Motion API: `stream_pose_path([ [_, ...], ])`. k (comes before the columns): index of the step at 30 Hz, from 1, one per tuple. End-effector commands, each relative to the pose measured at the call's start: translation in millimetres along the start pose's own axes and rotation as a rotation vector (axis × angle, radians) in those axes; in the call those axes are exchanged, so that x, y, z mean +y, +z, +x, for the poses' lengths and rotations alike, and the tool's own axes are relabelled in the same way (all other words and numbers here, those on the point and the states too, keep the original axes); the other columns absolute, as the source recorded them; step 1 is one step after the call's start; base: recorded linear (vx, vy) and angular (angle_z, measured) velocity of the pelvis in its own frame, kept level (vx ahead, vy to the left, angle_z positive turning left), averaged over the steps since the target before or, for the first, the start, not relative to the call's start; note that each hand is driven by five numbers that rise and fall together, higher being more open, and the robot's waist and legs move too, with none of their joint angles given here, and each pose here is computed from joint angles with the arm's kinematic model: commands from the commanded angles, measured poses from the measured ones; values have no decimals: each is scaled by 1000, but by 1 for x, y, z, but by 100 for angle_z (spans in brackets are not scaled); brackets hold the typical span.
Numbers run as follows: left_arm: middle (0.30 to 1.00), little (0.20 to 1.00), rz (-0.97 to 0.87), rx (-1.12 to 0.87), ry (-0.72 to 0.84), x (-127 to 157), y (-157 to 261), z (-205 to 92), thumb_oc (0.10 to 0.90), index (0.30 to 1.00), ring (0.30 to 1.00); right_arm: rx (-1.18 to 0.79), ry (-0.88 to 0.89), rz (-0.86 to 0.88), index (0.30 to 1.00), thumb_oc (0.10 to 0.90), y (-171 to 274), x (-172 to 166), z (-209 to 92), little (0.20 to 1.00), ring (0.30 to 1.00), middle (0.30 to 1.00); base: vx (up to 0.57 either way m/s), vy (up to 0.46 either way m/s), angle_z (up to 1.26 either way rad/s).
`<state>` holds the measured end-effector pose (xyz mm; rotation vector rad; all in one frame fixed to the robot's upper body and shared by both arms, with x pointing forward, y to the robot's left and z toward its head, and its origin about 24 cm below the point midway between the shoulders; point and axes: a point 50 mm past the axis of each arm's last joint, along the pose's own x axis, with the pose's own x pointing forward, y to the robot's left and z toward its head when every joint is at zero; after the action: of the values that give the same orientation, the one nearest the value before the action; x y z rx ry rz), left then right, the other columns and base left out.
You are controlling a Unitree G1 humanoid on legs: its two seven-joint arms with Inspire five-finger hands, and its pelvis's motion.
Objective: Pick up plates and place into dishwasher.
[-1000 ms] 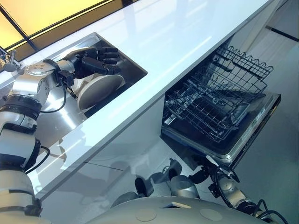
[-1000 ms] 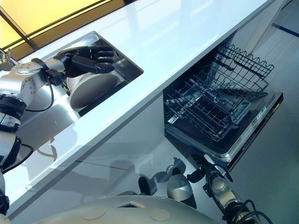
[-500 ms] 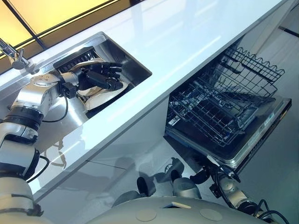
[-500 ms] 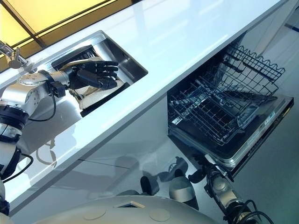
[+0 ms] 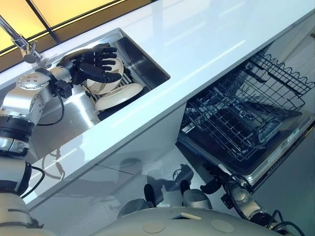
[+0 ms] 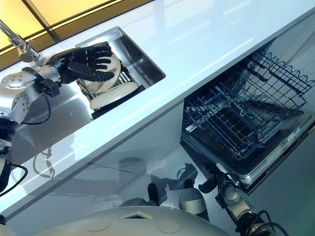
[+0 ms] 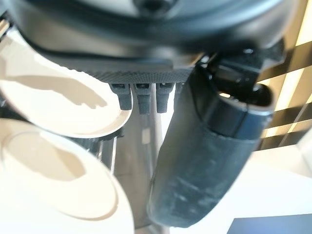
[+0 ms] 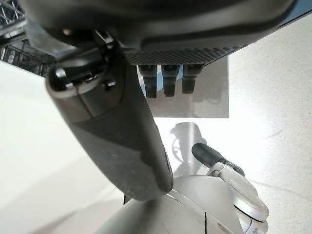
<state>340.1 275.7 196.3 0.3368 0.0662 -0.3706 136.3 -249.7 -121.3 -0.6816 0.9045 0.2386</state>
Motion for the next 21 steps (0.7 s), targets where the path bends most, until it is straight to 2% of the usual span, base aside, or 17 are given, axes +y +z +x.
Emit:
stream_pose_path([
  [1,900,900,125,-305,126,29,77,-23,800,900,900,-73,-41,-6,900,800,11,-13,1,900,900,900,-5,-13,4],
  [5,900,900,209,-298,91,19,82,-24,800,900,900,-61,-41,-5,900,800,7,-13,1,900,900,900,-2,-12,5],
  [11,900,900,422,-287,170,23,88,-36,800,900,900,-49,-42,3,900,800,6,-13,1,900,900,900,0,0,0],
  [14,900,900,574,-266,247,29,90,-44,800,900,900,-41,-42,6,900,800,4,-14,0,900,900,900,-7,-9,3],
  [16,900,900,818,-233,403,41,94,-60,800,900,900,-30,-44,15,900,800,0,-15,-1,900,900,900,-10,-22,10],
  [17,900,900,877,-232,453,46,96,-66,800,900,900,-27,-45,16,900,800,-1,-15,-1,900,900,900,-10,-25,6],
  [21,900,900,1010,-238,598,64,98,-94,800,900,900,-19,-44,24,900,800,-6,-17,-3,900,900,900,-4,-10,2],
])
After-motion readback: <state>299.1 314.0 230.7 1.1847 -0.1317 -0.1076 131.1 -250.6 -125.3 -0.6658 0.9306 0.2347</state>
